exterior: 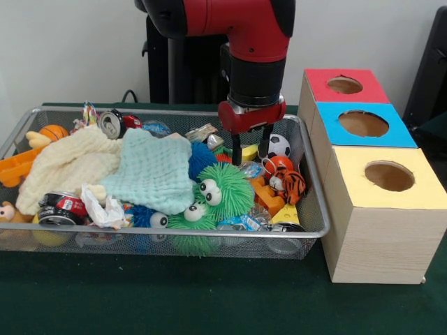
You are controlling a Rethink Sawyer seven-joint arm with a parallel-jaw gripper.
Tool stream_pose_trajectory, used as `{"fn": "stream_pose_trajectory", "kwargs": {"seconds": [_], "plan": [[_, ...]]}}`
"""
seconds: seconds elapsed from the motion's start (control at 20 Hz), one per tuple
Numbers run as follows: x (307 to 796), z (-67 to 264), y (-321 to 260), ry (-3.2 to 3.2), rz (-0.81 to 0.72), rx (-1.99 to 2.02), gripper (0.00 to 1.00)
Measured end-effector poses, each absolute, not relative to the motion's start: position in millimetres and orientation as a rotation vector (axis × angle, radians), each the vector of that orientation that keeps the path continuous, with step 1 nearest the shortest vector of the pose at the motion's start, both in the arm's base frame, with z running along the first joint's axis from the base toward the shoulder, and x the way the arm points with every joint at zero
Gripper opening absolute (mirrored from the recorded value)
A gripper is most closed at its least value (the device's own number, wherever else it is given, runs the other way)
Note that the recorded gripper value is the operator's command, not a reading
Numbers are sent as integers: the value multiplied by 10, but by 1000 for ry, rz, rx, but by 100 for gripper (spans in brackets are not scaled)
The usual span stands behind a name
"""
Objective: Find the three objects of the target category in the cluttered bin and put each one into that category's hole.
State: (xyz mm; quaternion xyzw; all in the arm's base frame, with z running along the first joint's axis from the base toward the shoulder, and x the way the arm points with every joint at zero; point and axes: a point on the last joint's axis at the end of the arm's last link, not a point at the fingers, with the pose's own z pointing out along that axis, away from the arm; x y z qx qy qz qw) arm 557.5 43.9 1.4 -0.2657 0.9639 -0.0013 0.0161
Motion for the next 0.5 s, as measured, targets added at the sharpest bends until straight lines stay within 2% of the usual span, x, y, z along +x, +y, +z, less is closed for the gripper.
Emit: {"fn": "stream_pose_trajectory", "kwargs": {"seconds": [0.5], "plan": [[5594, 23, 464, 2991, 6, -827, 100]]}}
